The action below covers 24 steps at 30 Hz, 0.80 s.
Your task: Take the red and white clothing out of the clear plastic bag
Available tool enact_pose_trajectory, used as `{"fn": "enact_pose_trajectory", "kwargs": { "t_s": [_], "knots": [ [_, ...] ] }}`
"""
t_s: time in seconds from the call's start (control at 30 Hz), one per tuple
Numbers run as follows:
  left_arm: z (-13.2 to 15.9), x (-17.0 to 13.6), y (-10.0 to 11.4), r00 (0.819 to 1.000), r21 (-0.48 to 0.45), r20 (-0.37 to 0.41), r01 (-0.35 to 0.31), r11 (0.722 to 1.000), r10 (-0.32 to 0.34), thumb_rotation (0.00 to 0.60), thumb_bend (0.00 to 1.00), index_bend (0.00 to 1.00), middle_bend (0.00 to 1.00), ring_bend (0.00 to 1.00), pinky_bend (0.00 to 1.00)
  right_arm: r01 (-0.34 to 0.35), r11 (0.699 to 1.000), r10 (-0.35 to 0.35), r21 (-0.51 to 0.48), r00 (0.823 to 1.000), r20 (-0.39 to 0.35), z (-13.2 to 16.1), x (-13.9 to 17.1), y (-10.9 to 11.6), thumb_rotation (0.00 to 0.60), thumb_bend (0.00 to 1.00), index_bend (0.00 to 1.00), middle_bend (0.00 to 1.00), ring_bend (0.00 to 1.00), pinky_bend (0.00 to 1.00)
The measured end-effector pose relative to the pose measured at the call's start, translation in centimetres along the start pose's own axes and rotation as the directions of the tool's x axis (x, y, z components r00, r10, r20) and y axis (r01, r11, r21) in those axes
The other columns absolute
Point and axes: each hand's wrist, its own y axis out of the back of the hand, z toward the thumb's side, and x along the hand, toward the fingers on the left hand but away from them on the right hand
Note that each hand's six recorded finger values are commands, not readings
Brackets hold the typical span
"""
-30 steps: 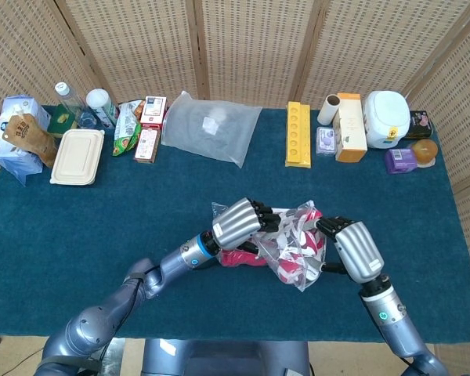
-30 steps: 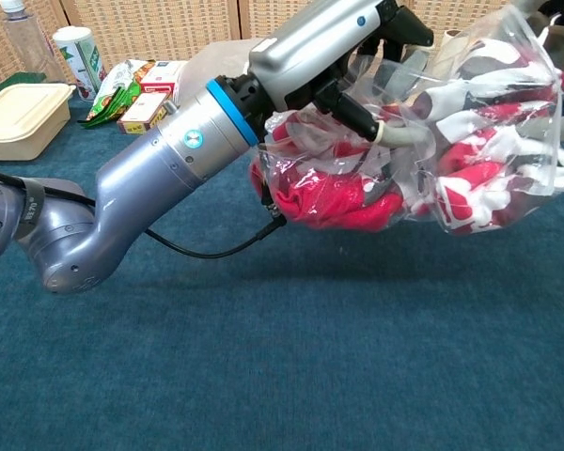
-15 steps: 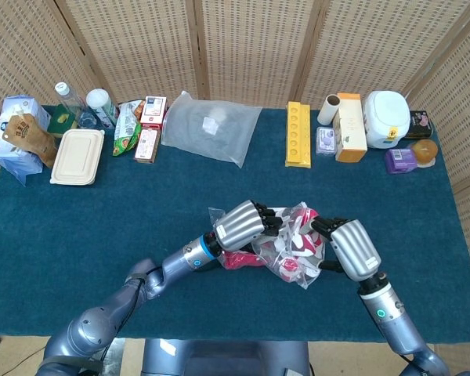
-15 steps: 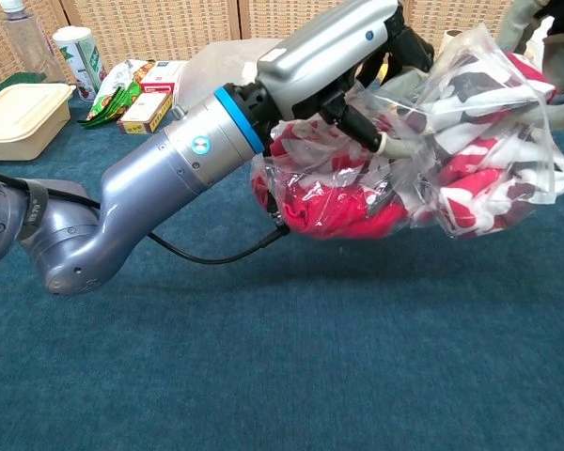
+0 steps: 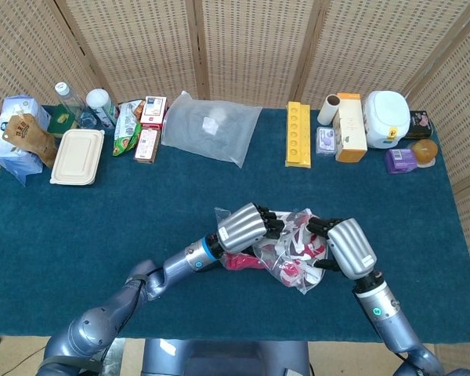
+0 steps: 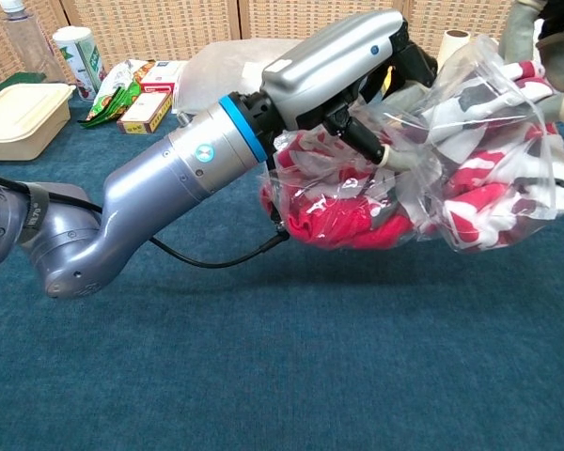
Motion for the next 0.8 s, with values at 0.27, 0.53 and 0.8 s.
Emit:
{"fn": "enact_pose_trajectory", "kwargs": {
  "t_s": [0.27,0.53,0.8],
  "knots": [
    [-0.6,-0.3,-0.2,0.999,0.005,-0.026,0.028,1.000,-0.027,0.600,0.09,0.71,0.58,0.57,0.62,-0.015,1.000,0.015,-0.022,1.000,0.014,-0.1,0.0,-0.5,0.600,0.33,0.65,0.57,0.74,0.77],
    [-1.5,-0.2,-0.4,0.993,-0.043,-0.072,0.090,0.995,-0.093,0.600,0.00,0.16,0.27,0.24,0.39,-0.029,0.999,0.031,-0.040,0.998,0.046,-0.7,-0.4,-1.1,0.600,0.33,0.65,0.57,0.74,0.78],
    [-1.6,0.0,1.2,0.982,-0.057,-0.098,0.157,0.986,-0.162,0.600,0.00,0.06,0.18,0.14,0.30,-0.050,0.998,0.052,-0.028,0.996,0.073,-2.0,-0.5,-1.5,0.600,0.33,0.65,0.57,0.74,0.78]
  ]
}}
